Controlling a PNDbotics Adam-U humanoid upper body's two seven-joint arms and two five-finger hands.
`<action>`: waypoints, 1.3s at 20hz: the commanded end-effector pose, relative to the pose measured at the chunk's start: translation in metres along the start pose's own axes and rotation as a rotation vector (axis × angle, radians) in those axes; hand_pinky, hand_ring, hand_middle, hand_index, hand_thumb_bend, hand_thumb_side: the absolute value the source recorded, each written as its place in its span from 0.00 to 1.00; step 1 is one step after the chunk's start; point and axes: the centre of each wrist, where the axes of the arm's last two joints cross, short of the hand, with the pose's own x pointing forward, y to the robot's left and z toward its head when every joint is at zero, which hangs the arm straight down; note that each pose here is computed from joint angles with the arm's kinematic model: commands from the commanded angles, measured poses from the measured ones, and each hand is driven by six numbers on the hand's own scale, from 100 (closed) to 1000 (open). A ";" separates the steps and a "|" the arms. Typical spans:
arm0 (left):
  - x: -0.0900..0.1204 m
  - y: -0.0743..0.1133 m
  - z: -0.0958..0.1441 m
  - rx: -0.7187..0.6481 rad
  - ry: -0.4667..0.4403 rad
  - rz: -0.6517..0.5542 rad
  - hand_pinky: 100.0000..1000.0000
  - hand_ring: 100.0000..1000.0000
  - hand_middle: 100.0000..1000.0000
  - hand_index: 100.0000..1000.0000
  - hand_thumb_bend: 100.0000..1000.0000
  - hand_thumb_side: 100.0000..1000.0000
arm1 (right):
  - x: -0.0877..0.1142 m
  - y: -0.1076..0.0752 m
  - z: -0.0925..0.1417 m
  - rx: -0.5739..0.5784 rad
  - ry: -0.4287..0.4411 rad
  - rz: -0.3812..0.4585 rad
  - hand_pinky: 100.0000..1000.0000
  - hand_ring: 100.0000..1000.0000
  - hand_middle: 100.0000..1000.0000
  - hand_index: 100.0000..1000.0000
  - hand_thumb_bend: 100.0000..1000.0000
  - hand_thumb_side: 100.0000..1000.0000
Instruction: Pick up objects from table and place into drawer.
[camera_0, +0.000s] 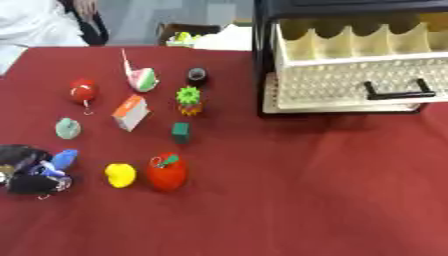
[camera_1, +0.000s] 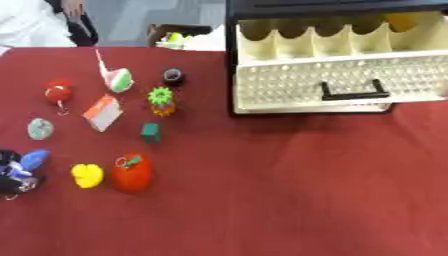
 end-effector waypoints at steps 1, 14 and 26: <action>-0.009 0.006 0.001 0.019 0.031 -0.026 0.63 0.71 0.73 0.92 0.29 0.85 | 0.002 -0.004 -0.007 -0.005 -0.029 -0.005 0.48 0.56 0.55 0.70 0.00 0.44; -0.012 0.008 -0.002 0.038 0.043 -0.028 0.51 0.61 0.65 0.84 0.00 0.55 | 0.003 -0.004 -0.008 -0.004 -0.037 -0.015 0.48 0.56 0.55 0.70 0.00 0.45; -0.016 0.009 -0.005 0.056 0.059 -0.050 0.39 0.53 0.57 0.79 0.00 0.37 | 0.004 -0.003 -0.009 -0.008 -0.044 -0.031 0.48 0.56 0.55 0.71 0.00 0.45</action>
